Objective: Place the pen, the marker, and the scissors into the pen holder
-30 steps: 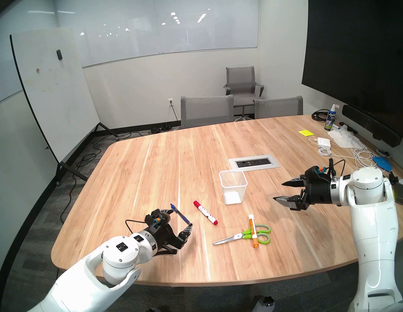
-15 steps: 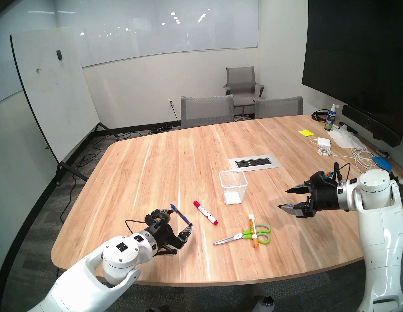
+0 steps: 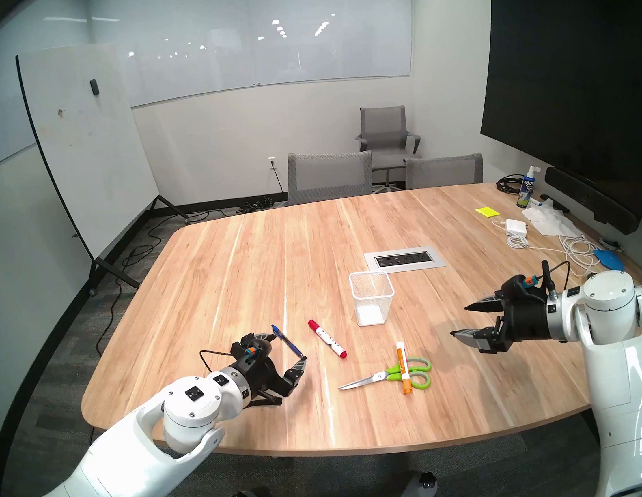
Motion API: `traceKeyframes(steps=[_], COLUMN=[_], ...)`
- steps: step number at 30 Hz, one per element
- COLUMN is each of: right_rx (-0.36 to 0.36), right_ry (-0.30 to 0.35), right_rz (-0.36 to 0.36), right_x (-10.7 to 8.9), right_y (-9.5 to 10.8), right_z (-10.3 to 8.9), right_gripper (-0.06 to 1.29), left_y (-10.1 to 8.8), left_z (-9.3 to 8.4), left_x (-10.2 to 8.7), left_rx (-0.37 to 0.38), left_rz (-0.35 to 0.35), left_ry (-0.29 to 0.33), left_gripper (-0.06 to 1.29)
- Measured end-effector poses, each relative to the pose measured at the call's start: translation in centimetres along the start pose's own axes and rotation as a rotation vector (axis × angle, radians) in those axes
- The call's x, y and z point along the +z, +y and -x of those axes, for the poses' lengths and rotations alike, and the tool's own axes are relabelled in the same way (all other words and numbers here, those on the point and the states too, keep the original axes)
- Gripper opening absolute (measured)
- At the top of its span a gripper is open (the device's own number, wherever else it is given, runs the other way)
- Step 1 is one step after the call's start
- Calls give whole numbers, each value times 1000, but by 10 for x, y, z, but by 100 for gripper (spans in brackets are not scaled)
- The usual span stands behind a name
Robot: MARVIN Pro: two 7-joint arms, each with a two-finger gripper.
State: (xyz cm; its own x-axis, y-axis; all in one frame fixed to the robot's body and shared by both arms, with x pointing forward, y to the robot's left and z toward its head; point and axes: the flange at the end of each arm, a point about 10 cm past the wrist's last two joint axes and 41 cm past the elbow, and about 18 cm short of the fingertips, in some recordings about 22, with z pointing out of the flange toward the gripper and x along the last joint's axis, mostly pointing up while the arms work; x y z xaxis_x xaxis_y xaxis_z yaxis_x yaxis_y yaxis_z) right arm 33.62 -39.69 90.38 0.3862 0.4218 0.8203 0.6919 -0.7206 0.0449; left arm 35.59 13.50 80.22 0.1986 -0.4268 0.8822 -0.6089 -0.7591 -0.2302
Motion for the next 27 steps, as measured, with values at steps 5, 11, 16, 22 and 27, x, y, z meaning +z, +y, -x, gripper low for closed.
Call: traceKeyframes(steps=[5, 11, 16, 22, 27], right_rx=[13, 34, 51, 74, 87], right_ry=[-21, -39, -50, -67, -86], right_rz=[4, 14, 18, 12, -2], right_x=[2, 3, 5, 10, 17], right_y=[-10, -23, -35, -52, -68], right_z=[0, -2, -5, -9, -10], right_gripper=[122, 122, 122, 122, 122], left_y=[0, 0, 0, 0, 0], left_z=[0, 0, 0, 0, 0], left_x=[0, 0, 0, 0, 0], left_rx=[0, 0, 0, 0, 0], left_rz=[0, 0, 0, 0, 0], left_ry=[0, 0, 0, -1, -1], left_gripper=[122, 122, 122, 122, 122])
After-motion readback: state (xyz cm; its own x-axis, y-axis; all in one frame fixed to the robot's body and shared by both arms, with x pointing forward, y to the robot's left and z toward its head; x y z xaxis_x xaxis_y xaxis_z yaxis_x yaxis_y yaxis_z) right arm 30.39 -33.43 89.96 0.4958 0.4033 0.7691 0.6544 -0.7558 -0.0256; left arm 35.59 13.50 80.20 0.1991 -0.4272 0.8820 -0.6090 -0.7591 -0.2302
